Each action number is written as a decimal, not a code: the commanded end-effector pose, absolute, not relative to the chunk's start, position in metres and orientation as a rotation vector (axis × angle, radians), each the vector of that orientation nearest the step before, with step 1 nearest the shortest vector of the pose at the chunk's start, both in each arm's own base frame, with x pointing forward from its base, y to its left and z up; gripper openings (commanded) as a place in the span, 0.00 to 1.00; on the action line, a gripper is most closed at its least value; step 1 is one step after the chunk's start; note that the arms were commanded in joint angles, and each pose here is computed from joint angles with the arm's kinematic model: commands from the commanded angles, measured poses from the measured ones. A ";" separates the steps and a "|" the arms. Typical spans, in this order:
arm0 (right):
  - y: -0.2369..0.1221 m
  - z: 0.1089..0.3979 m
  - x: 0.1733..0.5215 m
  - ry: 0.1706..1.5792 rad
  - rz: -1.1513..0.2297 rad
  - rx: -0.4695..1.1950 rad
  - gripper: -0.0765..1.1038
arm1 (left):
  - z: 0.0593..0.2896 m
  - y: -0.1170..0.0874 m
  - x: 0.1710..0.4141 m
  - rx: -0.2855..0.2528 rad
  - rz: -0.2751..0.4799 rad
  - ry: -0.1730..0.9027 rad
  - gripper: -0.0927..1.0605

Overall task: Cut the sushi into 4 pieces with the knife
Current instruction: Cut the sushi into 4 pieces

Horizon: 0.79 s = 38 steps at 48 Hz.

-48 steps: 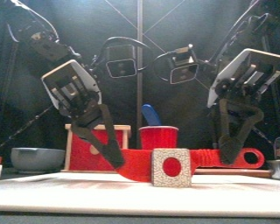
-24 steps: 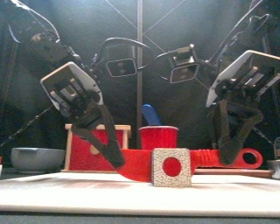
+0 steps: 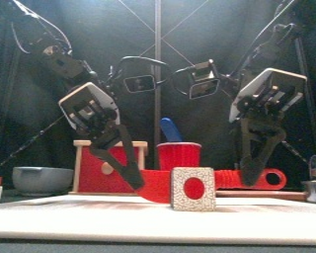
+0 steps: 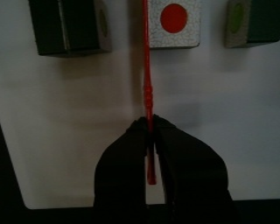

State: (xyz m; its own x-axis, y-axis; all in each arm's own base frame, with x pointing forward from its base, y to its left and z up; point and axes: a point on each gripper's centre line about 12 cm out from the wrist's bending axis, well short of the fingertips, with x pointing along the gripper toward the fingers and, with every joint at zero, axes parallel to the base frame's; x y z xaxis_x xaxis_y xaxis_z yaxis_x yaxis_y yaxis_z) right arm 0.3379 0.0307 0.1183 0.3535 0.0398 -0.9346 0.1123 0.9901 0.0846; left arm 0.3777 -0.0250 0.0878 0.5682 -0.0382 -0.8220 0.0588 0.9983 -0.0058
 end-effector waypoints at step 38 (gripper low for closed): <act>0.031 0.181 0.330 1.131 -0.033 0.141 0.22 | 0.148 -0.030 0.374 0.069 -0.086 0.834 0.31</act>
